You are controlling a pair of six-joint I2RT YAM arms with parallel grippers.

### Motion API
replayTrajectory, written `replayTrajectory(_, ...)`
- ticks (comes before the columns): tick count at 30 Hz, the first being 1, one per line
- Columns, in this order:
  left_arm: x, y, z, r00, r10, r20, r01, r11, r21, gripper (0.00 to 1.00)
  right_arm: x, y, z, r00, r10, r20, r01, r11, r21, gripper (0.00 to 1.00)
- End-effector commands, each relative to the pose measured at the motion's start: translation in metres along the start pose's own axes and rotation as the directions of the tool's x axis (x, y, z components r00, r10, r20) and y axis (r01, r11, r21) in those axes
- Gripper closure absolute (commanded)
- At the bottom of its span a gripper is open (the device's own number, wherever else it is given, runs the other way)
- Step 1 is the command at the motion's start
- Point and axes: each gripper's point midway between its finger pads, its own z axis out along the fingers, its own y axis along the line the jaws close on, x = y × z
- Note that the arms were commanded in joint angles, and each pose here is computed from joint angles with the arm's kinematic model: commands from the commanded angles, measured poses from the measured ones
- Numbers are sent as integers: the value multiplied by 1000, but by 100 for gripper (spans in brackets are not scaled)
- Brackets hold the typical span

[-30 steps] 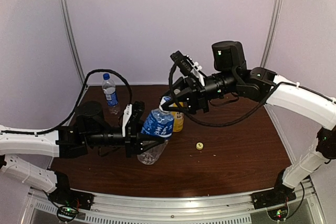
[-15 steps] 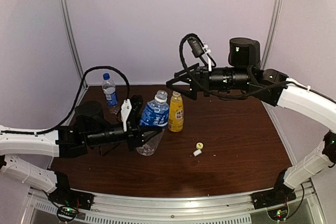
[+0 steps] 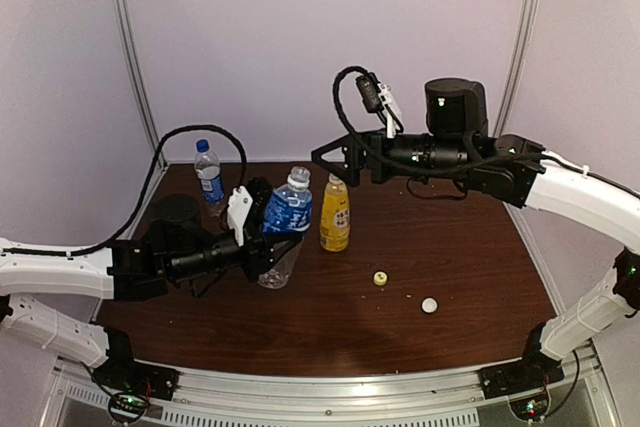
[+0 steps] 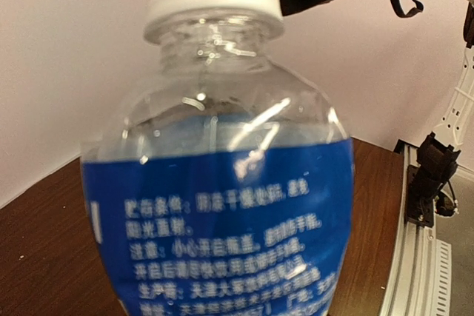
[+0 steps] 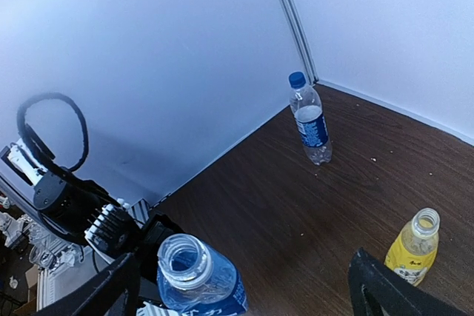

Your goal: Unscrew the bottle caps

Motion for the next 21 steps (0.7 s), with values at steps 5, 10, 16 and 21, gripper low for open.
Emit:
replayTrajectory(5, -11, 8, -5, 999, -7, 44, 9, 999, -39, 72, 15, -43, -29, 999, -30, -28, 36, 969, 245, 2)
replayTrajectory(10, -11, 11, -11, 999, 3, 54, 0, 998, -55, 71, 77, -92, -60, 990, 75, -118, -13, 892, 452, 4)
replayTrajectory(16, -4, 12, -10, 999, 17, 39, -15, 998, -60, 71, 166, -132, -99, 933, 248, -263, -31, 780, 625, 9)
replayTrajectory(21, 0, 10, -8, 999, 8, 34, -6, 999, -47, 71, 229, -158, -130, 864, 387, -322, -17, 661, 750, 7)
